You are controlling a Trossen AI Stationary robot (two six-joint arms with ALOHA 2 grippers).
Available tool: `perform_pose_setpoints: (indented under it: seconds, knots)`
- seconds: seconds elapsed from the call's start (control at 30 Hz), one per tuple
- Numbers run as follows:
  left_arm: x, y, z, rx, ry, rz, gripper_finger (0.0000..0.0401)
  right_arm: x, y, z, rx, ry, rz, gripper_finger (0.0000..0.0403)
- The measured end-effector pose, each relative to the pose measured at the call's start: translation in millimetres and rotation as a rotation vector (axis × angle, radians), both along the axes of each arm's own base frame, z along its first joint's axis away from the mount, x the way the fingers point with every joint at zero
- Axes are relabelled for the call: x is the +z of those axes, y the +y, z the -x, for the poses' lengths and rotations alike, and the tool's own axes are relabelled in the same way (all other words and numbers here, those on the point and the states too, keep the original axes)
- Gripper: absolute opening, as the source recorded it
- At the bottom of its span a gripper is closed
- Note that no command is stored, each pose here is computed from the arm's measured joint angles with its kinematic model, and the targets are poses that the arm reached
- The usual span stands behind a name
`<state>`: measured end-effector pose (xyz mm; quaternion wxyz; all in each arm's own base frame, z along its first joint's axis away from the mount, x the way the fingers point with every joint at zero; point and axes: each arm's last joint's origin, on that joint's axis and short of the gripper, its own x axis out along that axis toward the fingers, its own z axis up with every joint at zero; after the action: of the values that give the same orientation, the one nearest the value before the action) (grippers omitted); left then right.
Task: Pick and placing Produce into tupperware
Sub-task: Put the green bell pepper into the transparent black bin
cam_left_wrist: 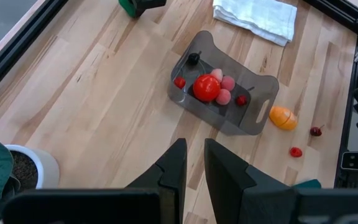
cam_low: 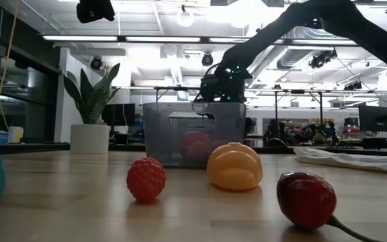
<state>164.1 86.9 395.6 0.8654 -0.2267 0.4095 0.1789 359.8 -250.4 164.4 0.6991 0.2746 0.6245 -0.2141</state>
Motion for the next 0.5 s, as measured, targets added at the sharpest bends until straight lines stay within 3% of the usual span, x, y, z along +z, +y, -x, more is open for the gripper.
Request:
perform_pose_setpoints:
  seconds: [0.5]
  knots:
    - [0.0, 0.0, 0.1, 0.0, 0.0, 0.0, 0.0046, -0.2, -7.6, 7.2, -0.028, 0.025, 0.009, 0.0314]
